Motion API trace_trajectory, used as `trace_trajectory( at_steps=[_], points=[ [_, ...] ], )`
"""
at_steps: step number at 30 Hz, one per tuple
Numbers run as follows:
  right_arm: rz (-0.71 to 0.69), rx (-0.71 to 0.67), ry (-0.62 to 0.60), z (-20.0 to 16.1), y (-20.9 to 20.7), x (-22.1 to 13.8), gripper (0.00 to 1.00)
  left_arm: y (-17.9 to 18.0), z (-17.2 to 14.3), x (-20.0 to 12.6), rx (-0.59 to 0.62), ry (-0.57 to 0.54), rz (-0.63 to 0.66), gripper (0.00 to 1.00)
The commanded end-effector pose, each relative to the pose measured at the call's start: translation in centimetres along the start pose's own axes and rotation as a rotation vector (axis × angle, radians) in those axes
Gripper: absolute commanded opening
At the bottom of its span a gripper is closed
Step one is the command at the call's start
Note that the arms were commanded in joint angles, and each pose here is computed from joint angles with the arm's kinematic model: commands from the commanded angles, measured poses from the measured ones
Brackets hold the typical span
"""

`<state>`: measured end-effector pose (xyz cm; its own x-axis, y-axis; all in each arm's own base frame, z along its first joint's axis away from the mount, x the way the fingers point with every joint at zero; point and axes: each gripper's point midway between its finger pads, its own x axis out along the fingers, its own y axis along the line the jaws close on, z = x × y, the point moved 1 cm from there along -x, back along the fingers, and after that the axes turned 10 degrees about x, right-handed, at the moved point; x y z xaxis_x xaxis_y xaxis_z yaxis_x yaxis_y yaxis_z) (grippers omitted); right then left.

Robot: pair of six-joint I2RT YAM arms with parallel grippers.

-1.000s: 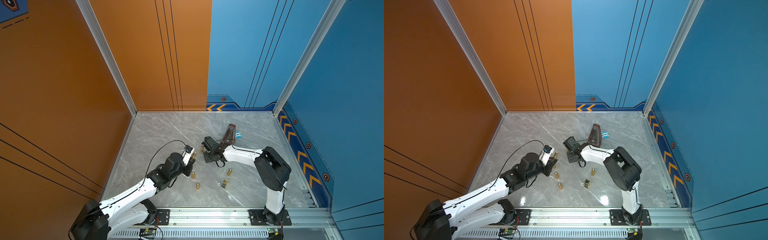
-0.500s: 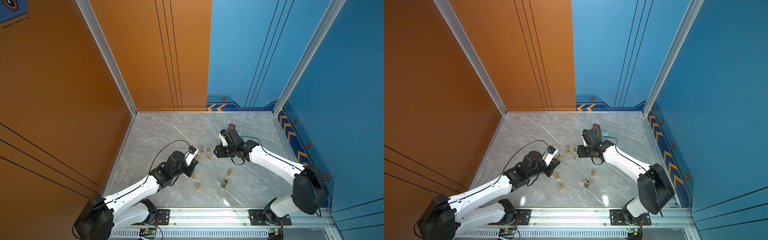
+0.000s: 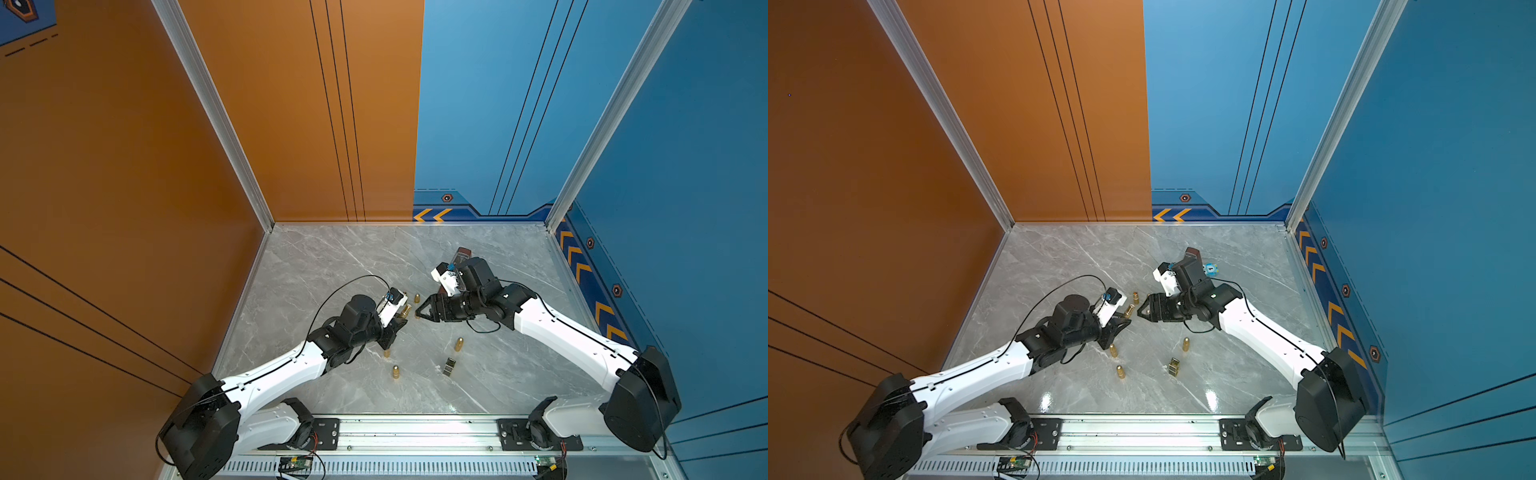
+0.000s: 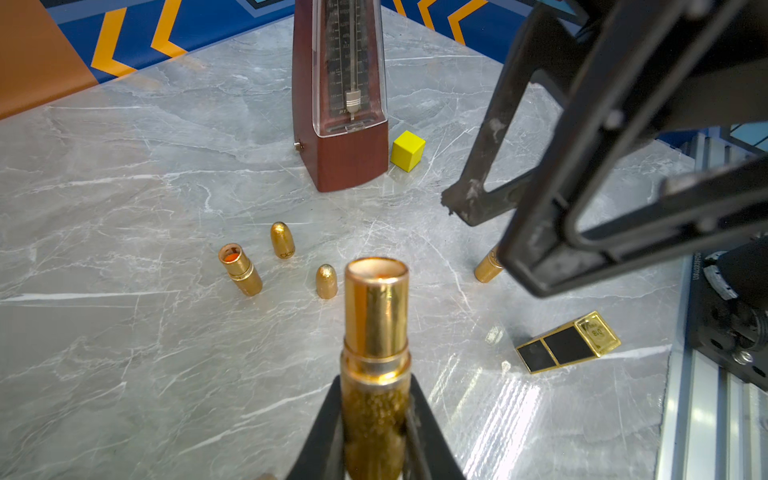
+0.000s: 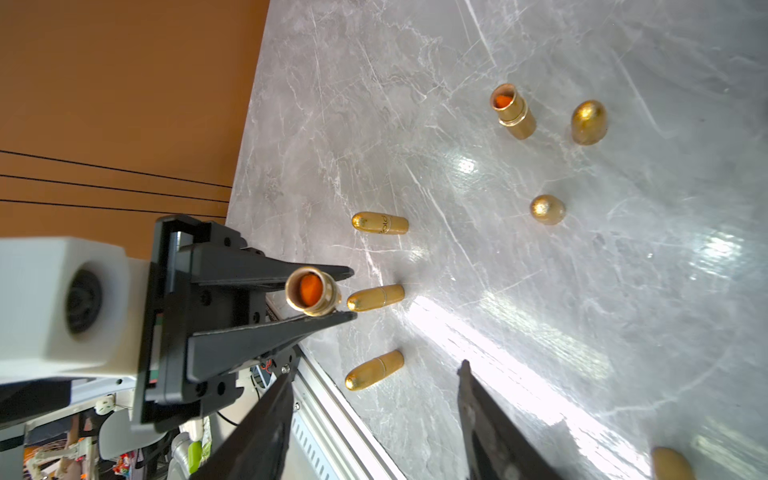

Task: Open the lipstick cap
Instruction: Place the lipstick at the center of the board.

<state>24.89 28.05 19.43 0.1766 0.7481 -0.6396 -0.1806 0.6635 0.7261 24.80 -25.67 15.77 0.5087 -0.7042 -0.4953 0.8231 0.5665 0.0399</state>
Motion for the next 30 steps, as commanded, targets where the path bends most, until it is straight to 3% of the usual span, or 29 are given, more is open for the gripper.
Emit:
trace_trajectory(
  at_steps=[1,30],
  points=[
    [0.067,0.005,0.029,-0.2,1.9,0.2,0.64,-0.8,2.3,0.1,0.043,-0.058,-0.044,0.0],
    [0.087,0.032,0.058,0.2,2.2,3.0,0.31,-1.4,3.4,0.4,0.081,-0.071,-0.052,0.0]
  ],
)
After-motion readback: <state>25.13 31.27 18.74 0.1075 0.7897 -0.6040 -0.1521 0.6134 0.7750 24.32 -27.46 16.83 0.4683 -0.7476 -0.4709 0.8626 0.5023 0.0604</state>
